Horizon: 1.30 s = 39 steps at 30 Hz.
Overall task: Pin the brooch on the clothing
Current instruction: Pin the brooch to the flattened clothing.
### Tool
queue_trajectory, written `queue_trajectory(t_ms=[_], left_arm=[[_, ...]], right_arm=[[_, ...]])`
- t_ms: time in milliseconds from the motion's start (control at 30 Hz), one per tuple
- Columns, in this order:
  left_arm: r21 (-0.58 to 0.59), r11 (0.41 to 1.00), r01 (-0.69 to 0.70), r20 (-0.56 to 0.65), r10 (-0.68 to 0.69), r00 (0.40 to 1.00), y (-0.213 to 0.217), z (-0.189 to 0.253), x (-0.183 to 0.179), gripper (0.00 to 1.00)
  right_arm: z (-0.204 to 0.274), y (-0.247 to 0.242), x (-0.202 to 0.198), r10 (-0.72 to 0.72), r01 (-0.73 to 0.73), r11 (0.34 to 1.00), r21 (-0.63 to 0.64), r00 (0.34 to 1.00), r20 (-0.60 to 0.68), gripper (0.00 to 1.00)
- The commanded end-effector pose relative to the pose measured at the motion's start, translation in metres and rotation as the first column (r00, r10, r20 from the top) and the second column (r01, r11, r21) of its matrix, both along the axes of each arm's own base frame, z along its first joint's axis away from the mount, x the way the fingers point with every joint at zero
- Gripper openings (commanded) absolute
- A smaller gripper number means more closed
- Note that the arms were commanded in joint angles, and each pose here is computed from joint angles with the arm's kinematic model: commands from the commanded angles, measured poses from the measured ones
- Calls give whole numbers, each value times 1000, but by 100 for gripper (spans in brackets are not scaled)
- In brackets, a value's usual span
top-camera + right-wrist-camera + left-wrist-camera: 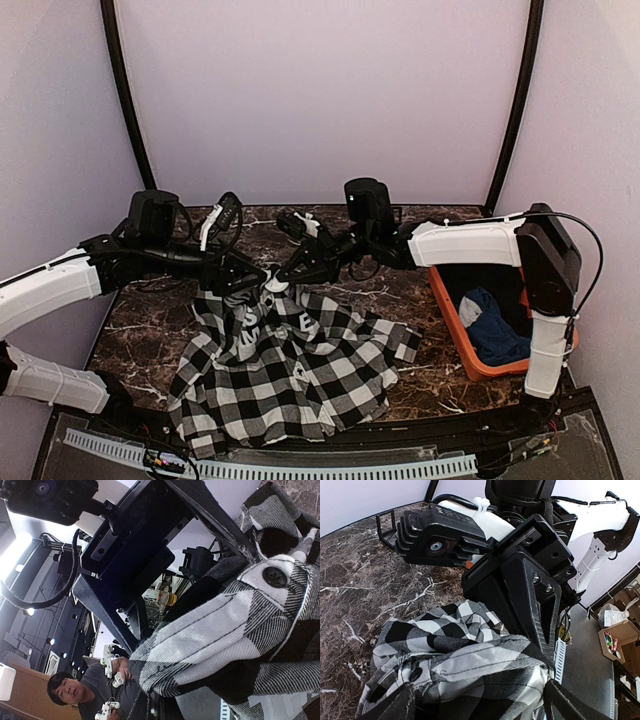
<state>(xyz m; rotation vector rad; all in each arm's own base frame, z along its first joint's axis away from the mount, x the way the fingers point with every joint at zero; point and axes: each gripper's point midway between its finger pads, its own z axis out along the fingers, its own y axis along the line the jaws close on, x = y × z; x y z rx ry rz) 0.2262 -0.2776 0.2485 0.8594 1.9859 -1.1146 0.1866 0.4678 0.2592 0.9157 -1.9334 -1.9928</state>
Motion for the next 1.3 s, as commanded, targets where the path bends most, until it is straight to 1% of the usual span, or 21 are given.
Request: queue_trajectory(t_ms=[0, 33, 67, 100, 133, 167, 200, 233, 267, 300, 333, 400, 600, 900, 1033, 1067, 1100, 1133, 1167, 1267], left_arm=[[-13, 1000, 18, 14, -18, 1000, -2, 8, 0, 86], [-9, 1000, 17, 13, -16, 1000, -2, 7, 1, 83], [-6, 1000, 16, 11, -15, 1000, -2, 6, 1, 75], [-4, 1000, 14, 11, -14, 1000, -2, 5, 2, 70], [-1, 1000, 12, 11, -12, 1000, -2, 5, 3, 57], [0, 1000, 11, 9, -11, 1000, -2, 4, 3, 50], [-1, 1000, 12, 8, -12, 1000, -3, 4, 3, 39], [0, 1000, 13, 6, -13, 1000, -3, 3, 3, 34], [-1, 1000, 12, 5, -12, 1000, -3, 3, 4, 24], [-1, 1000, 13, 3, -13, 1000, -3, 2, 4, 18], [-3, 1000, 14, 2, -14, 1000, -3, 2, 4, 10], [-3, 1000, 12, 0, -12, 1000, -3, 2, 4, 2], [-3, 1000, 3, 4, -3, 1000, -3, 2, 5, 1], [27, 999, -42, -7, 42, 999, 0, -6, 12, 1], [22, 999, -38, -11, 39, 999, 0, -5, 11, 1], [16, 999, -35, -10, 35, 999, 0, -4, 10, 3], [7, 1000, -26, -12, 26, 1000, -2, -2, 9, 11], [1, 1000, -22, -8, 22, 1000, -2, 0, 8, 15], [-9, 1000, -12, -7, 12, 1000, -2, 3, 6, 22], [-33, 999, 11, 1, -11, 1000, -4, 10, 1, 33]], right_arm=[[22, 0, -6, 37, -41, 997, 68, 998, 56, 0], [23, 0, -8, 41, -45, 996, 70, 997, 59, 0], [24, 1, -9, 45, -49, 996, 71, 997, 59, 0], [23, 1, -10, 49, -53, 996, 71, 997, 60, 0], [23, 1, -11, 53, -57, 996, 71, 997, 61, 0], [22, 2, -11, 55, -59, 996, 66, 997, 58, 0], [21, 2, -12, 57, -60, 996, 64, 997, 57, 0], [20, 2, -12, 58, -61, 996, 61, 997, 56, 0], [18, 3, -13, 60, -63, 996, 56, 997, 54, 0], [18, 3, -13, 60, -63, 997, 55, 997, 55, 0], [16, 3, -13, 60, -63, 997, 53, 997, 54, 0], [15, 3, -14, 64, -66, 997, 50, 997, 53, 0], [16, 3, -17, 76, -80, 995, 60, 995, 68, 0], [22, 5, -33, 137, -148, 984, 96, 984, 116, 0], [19, 5, -32, 135, -145, 986, 88, 985, 110, 0], [16, 6, -31, 132, -140, 987, 80, 986, 102, 0], [14, 5, -30, 127, -135, 988, 74, 987, 97, 0], [12, 5, -28, 123, -129, 989, 68, 988, 91, 0], [10, 5, -26, 117, -123, 990, 63, 989, 87, 0], [8, 3, -24, 107, -112, 992, 57, 991, 82, 0]])
